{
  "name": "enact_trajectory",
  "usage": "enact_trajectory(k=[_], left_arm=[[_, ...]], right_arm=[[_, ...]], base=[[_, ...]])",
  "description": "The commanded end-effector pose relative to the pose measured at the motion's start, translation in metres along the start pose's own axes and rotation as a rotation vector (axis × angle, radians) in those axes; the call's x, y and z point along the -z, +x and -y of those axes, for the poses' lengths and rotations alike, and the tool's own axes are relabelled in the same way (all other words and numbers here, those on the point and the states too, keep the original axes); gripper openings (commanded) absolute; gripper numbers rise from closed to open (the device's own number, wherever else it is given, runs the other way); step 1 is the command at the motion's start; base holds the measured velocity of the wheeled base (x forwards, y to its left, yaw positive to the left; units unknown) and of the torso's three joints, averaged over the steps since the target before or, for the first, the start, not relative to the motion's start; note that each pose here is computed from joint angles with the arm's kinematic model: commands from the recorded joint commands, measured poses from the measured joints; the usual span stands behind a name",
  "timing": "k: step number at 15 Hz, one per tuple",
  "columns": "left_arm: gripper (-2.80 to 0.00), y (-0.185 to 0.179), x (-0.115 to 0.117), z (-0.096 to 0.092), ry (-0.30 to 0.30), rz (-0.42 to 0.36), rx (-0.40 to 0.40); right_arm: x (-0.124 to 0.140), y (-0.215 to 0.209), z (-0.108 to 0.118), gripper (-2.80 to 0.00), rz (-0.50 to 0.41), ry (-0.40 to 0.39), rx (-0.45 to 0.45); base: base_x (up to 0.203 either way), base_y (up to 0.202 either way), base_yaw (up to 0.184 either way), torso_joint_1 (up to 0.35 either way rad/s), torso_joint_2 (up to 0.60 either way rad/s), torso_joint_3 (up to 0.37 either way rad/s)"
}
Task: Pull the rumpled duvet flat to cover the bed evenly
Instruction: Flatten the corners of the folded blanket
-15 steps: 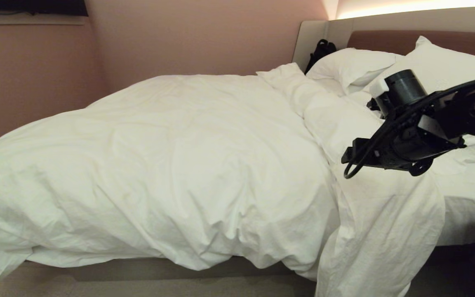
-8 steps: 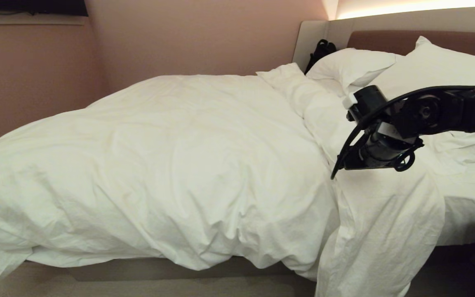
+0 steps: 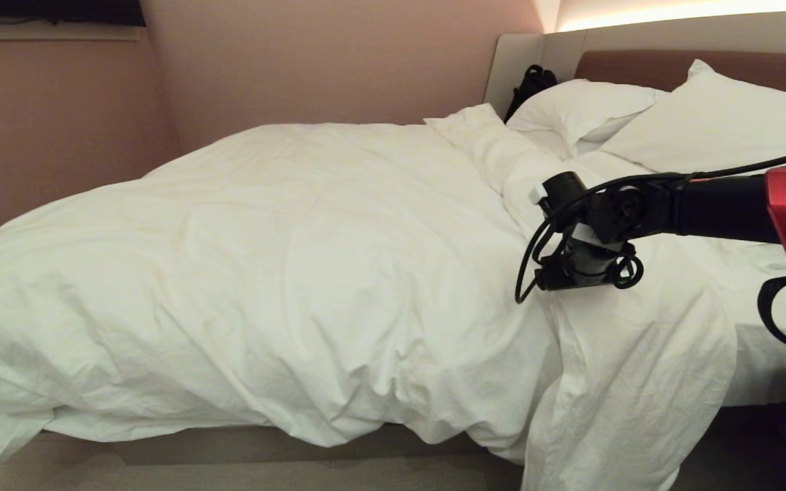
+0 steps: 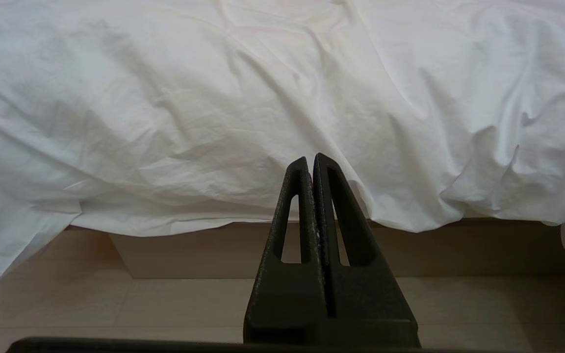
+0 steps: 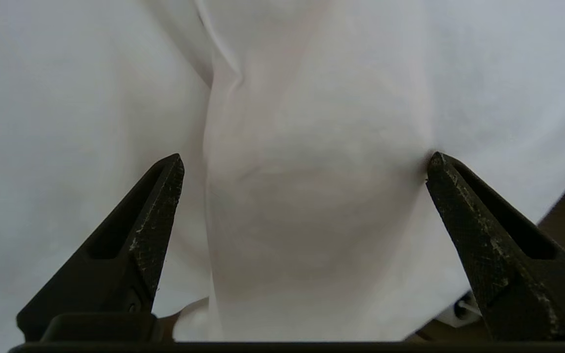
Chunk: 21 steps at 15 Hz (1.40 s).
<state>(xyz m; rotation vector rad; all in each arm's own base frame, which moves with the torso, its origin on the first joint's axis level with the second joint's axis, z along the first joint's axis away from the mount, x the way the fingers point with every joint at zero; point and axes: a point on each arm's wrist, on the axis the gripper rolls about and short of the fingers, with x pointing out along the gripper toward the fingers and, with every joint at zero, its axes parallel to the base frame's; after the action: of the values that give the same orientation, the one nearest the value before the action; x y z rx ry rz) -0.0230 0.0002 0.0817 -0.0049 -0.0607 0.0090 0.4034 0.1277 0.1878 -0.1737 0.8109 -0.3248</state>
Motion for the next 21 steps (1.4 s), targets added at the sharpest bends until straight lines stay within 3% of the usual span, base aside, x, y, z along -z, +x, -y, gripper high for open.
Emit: enact_trajectory(k=[1,5,11,14,15,21], left_arm=[[-2.8,0.0,0.0,0.0,0.0,0.001,0.0],[-2.8,0.0,0.0,0.0,0.0,0.001,0.0],[-2.8,0.0,0.0,0.0,0.0,0.001,0.0],[-2.8,0.0,0.0,0.0,0.0,0.001,0.0],[-2.8,0.0,0.0,0.0,0.0,0.001,0.0],[-2.8,0.0,0.0,0.0,0.0,0.001,0.0]], right_arm=[[0.006,0.016,-0.008,0.0,-0.015,-0.04,0.084],[0.006,0.024,-0.011,0.0,0.007,-0.067,0.129],[-0.002,0.017,0.007,0.0,0.056,-0.067,0.313],[-0.002,0.019,0.007,0.0,0.053,-0.067,0.318],[-0.003,0.016,0.009,-2.8,0.061,-0.056,0.313],[-0.028,-0.033,0.034,-2.8,0.207,0.03,0.259]], base=[[0.0,0.0,0.0,0.0,0.0,0.0],[0.0,0.0,0.0,0.0,0.0,0.0],[0.0,0.0,0.0,0.0,0.0,0.0],[0.0,0.0,0.0,0.0,0.0,0.0],[0.0,0.0,0.0,0.0,0.0,0.0],[0.0,0.0,0.0,0.0,0.0,0.0]])
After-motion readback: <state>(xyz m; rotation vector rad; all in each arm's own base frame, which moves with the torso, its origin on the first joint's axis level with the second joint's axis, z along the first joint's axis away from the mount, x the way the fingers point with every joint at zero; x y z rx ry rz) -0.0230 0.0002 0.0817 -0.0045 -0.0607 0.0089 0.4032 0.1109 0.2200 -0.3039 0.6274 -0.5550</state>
